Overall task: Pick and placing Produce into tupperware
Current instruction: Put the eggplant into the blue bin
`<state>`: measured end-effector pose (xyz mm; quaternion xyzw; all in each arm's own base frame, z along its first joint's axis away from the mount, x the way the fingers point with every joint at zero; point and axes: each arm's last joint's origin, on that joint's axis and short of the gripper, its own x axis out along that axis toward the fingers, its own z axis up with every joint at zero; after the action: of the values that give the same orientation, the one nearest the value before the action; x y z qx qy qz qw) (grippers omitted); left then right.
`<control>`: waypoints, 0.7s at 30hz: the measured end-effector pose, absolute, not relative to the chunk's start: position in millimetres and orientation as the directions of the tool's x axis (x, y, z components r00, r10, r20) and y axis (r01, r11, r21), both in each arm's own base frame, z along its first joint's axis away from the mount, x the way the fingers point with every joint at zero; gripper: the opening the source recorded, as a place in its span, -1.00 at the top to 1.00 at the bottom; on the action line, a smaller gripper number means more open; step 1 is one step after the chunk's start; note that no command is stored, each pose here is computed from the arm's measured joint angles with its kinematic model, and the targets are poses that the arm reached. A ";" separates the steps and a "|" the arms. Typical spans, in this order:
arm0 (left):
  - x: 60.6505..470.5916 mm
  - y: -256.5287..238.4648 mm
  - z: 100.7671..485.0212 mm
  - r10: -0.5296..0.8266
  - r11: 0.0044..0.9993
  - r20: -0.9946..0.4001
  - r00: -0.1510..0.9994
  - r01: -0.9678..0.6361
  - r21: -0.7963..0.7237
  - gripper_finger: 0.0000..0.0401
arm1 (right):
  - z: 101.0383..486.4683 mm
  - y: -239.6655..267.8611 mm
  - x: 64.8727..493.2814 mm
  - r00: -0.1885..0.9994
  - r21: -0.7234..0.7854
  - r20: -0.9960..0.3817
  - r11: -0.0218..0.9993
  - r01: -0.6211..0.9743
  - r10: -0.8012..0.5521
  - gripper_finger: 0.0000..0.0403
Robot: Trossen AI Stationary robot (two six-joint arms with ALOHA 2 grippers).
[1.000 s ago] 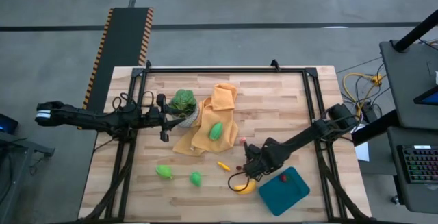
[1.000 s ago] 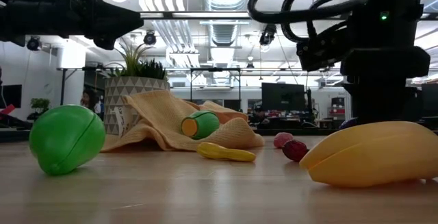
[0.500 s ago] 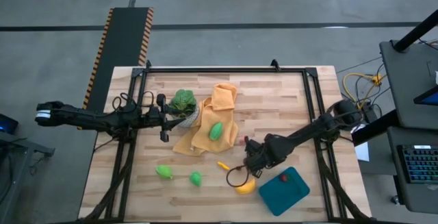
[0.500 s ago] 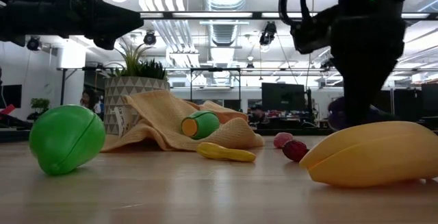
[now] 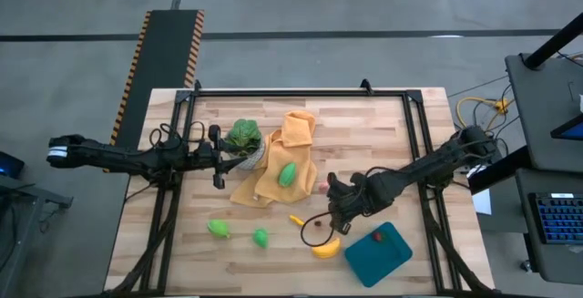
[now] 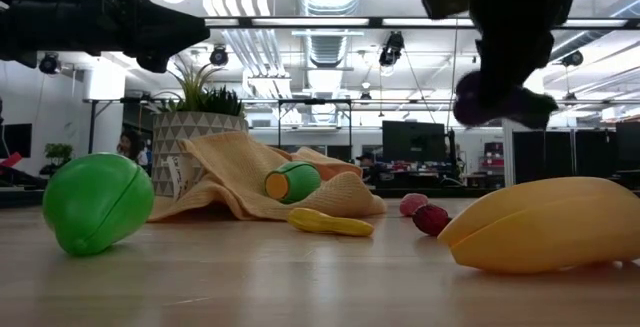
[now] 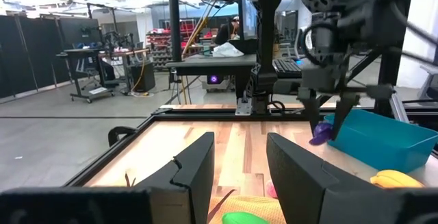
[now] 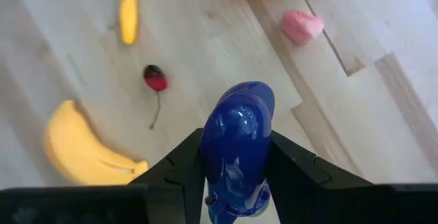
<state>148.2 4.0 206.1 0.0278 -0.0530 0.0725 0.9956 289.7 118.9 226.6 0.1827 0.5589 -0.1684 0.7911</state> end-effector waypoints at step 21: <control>148.1 3.9 206.1 0.141 0.988 0.110 0.984 -0.147 0.048 0.40 | 317.3 111.0 233.2 0.562 0.298 -0.813 0.938 0.179 0.152 0.39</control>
<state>148.1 3.9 206.1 0.0278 -0.0531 0.0724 0.9956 233.2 111.0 317.3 0.1765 0.4680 -0.0078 0.8659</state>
